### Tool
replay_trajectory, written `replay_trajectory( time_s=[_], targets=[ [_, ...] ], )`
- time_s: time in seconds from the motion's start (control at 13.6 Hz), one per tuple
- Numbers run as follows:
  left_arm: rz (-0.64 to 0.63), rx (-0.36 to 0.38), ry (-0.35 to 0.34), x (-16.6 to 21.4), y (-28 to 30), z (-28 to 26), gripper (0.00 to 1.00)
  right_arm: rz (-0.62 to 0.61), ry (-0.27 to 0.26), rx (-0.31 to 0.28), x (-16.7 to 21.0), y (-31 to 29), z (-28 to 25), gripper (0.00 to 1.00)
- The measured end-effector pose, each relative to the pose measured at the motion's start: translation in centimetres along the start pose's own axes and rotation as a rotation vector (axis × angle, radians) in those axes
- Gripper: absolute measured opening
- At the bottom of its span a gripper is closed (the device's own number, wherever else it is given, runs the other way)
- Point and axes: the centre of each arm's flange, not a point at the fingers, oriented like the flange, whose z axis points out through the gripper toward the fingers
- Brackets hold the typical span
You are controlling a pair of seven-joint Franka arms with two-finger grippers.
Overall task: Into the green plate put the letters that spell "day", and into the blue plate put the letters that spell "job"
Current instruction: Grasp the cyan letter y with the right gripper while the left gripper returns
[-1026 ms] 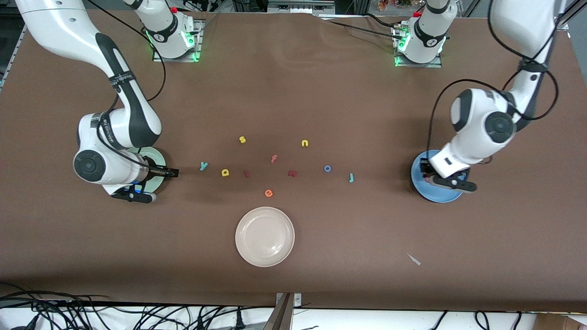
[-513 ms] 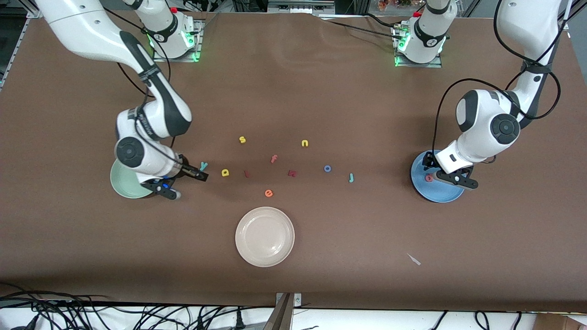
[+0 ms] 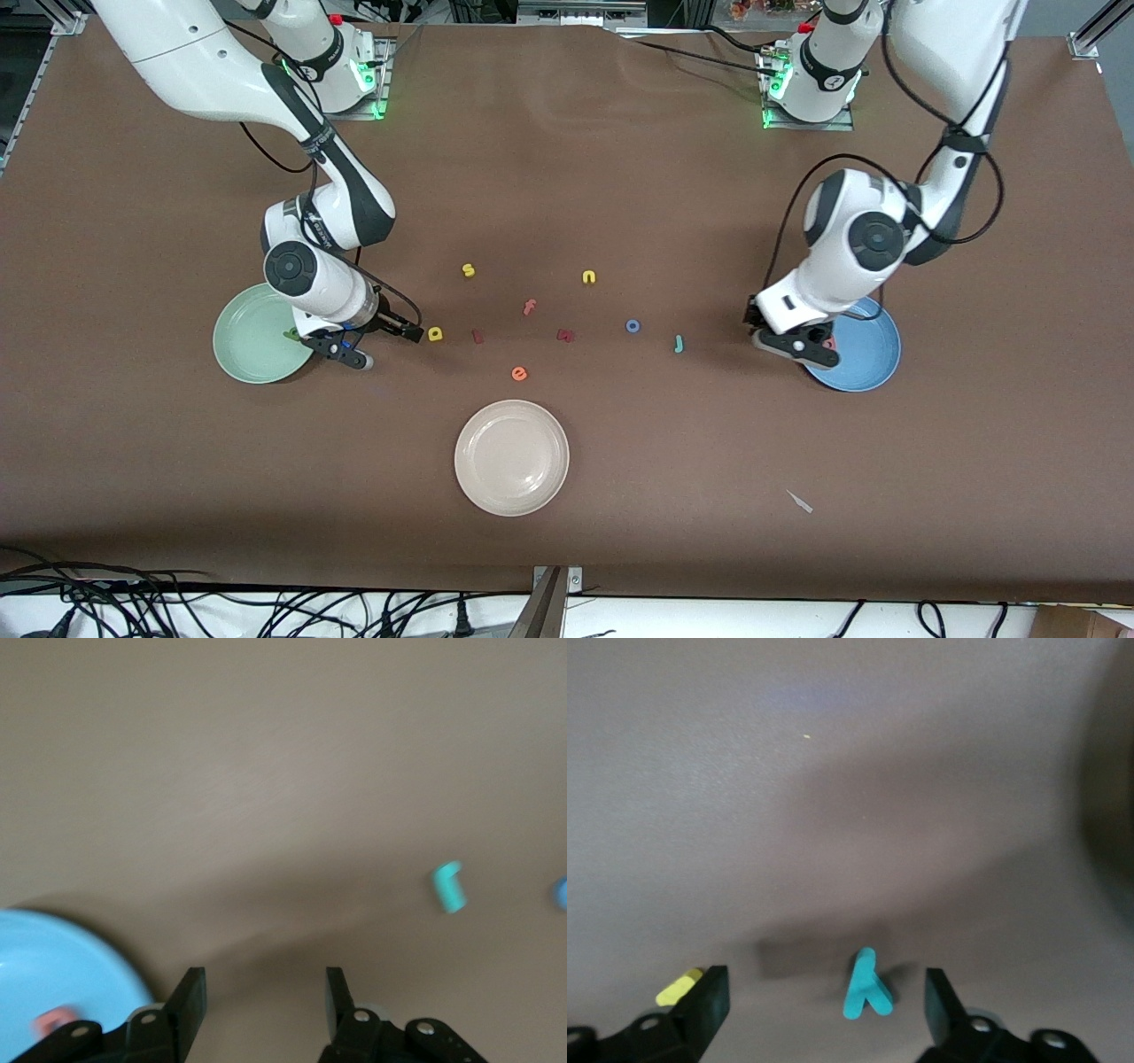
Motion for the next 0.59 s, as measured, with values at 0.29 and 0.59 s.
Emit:
replay_trajectory(
  time_s=[0.29,0.59],
  targets=[
    [-0.083,-0.094,0.008,0.9,6.9,5.0,0.66,-0.003,-0.002,-0.004,-0.2,0.1,0.2,0.81],
    [-0.106,-0.104,0.014,2.2,9.4,6.8,0.60,-0.005,-0.004,-0.007,-0.2,0.2,0.3,0.62]
  ],
)
